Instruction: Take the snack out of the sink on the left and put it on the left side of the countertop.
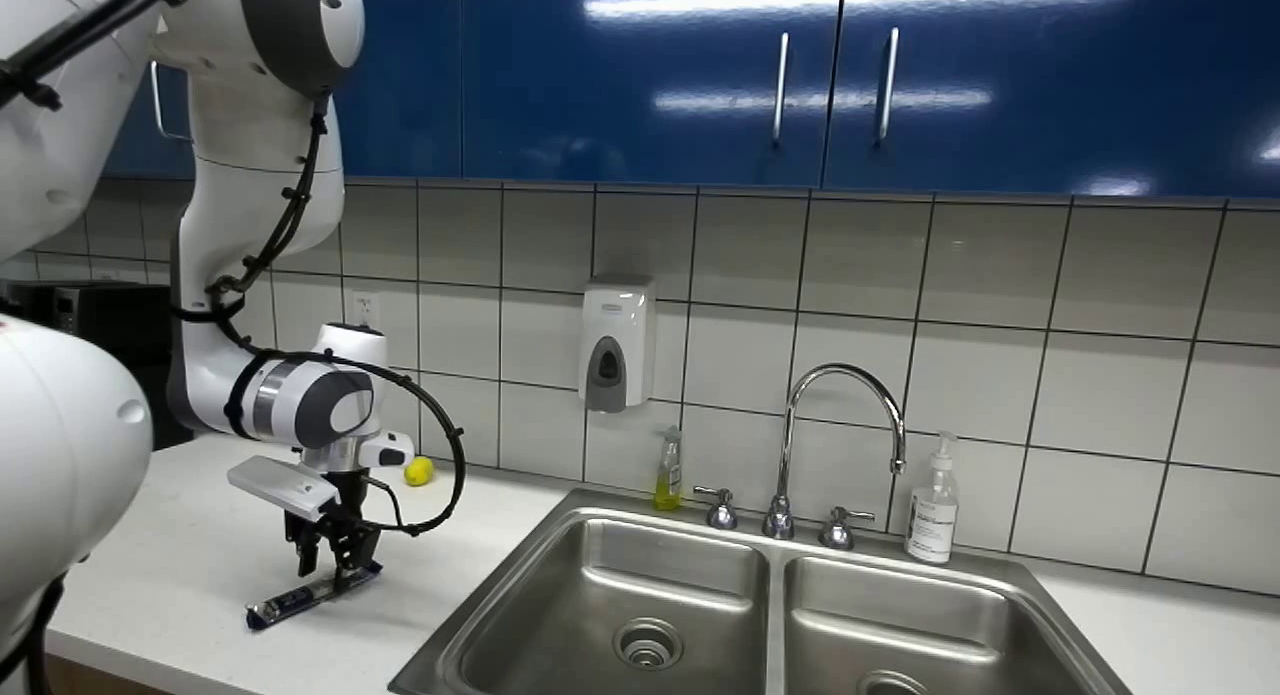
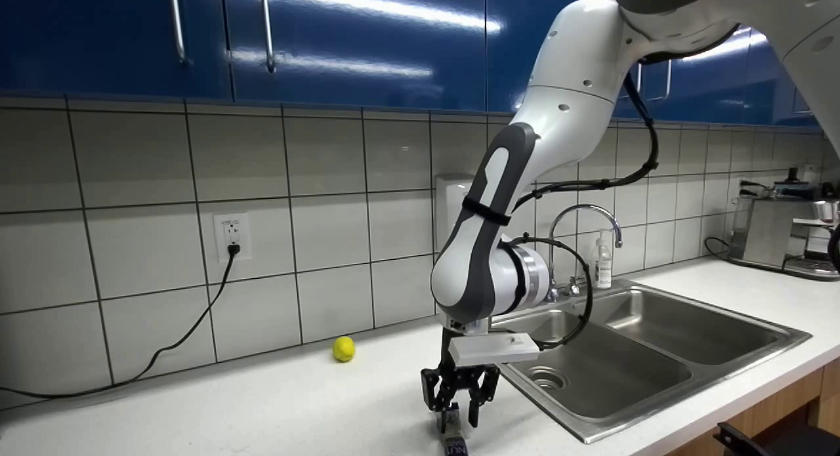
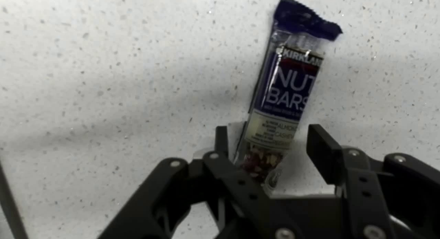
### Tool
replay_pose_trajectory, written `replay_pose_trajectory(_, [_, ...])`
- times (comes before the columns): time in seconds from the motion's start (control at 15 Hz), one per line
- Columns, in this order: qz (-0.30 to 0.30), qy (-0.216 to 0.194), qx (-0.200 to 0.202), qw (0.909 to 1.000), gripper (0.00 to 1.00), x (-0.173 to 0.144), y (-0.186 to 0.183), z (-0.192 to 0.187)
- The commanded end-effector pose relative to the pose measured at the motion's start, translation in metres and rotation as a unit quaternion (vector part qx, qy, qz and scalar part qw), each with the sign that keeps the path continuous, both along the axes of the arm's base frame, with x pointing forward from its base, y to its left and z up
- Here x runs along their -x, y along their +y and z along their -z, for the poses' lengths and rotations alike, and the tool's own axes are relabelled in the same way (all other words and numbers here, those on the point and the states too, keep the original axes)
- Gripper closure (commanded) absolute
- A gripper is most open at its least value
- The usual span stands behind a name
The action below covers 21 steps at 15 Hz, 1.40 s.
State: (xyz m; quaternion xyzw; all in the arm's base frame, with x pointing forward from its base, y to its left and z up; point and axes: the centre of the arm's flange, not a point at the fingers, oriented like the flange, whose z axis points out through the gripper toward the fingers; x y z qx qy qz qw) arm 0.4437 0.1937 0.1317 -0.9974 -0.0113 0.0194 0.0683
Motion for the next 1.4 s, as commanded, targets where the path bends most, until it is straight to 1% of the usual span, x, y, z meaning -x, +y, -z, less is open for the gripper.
replay_pose_trajectory(0.0, [0.000,-0.008,0.003,1.0000,0.05,-0.003,-0.005,-0.003])
replay_pose_trajectory(0.07, [0.002,-0.008,0.005,0.9999,0.01,-0.003,-0.006,-0.006])
replay_pose_trajectory(0.13, [0.003,-0.011,0.006,0.9999,0.00,-0.003,-0.008,-0.009])
replay_pose_trajectory(0.33, [0.006,-0.017,0.008,0.9998,0.00,-0.002,-0.010,-0.024])
replay_pose_trajectory(0.67, [0.017,-0.040,0.012,0.9990,0.00,0.008,-0.021,-0.067])
replay_pose_trajectory(0.87, [0.023,-0.051,0.015,0.9983,0.00,0.020,-0.037,-0.091])
replay_pose_trajectory(1.33, [0.025,-0.058,0.028,0.9976,0.00,0.065,-0.073,-0.134])
